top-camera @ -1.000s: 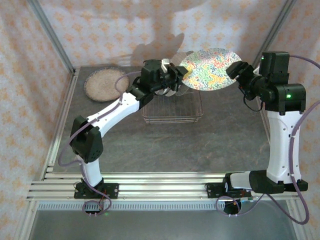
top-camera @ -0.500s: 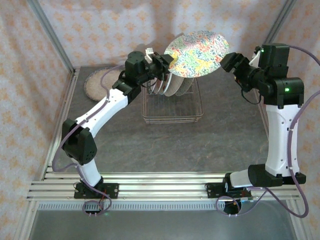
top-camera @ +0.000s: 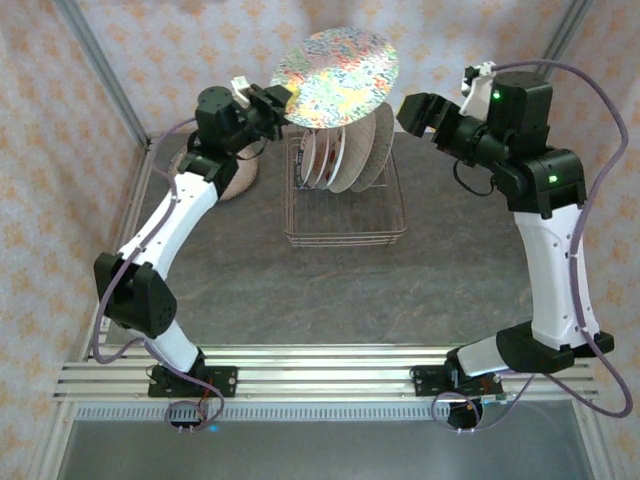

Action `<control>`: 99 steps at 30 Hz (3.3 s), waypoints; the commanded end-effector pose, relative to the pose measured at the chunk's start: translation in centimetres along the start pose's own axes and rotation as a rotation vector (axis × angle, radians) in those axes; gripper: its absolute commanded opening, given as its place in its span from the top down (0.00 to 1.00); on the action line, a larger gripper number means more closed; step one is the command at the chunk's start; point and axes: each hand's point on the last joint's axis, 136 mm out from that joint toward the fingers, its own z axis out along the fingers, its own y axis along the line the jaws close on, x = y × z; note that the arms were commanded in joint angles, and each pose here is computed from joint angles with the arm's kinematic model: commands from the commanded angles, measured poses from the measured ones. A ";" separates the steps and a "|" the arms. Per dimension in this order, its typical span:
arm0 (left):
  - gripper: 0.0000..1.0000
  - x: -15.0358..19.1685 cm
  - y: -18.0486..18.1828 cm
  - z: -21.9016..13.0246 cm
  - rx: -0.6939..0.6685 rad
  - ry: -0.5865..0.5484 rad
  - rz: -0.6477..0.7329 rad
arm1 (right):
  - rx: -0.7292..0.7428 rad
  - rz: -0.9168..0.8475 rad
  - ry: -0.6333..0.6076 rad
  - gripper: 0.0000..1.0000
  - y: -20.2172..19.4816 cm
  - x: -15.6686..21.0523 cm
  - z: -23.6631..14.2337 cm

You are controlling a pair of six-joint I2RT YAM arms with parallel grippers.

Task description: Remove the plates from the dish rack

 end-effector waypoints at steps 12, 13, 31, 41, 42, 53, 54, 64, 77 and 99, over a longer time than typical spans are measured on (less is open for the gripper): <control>1.00 -11.7 1.7 -9.4 -0.039 -0.373 0.106 | -0.156 -0.399 -0.151 0.15 5.4 1.2 4.0; 1.00 -12.5 2.3 -10.1 -0.053 -0.407 0.113 | -0.173 -0.404 -0.155 0.14 5.8 1.5 4.3; 1.00 -20.7 12.2 -15.3 -0.159 -0.681 0.129 | -0.285 -0.513 -0.173 0.09 8.7 7.2 8.3; 1.00 -23.3 16.8 -15.8 -0.216 -0.734 0.140 | -0.259 -0.524 -0.152 0.09 8.2 7.9 9.6; 1.00 -23.6 17.3 -15.9 -0.226 -0.740 0.140 | -0.259 -0.524 -0.149 0.09 8.2 7.9 9.6; 1.00 -26.1 22.8 -16.3 -0.325 -0.778 0.140 | -0.253 -0.526 -0.125 0.09 7.8 8.6 9.7; 1.00 -26.4 23.3 -16.5 -0.334 -0.781 0.136 | -0.249 -0.525 -0.125 0.09 7.7 8.6 9.6; 1.00 -27.5 27.2 -16.3 -0.400 -0.765 0.112 | -0.211 -0.509 -0.112 0.09 7.0 8.6 9.5; 1.00 -28.5 30.6 -15.5 -0.439 -0.738 0.071 | -0.216 -0.495 -0.105 0.09 7.0 8.7 9.5; 0.95 -28.7 32.7 -14.5 -0.487 -0.687 0.050 | -0.181 -0.488 -0.076 0.08 6.5 8.8 9.5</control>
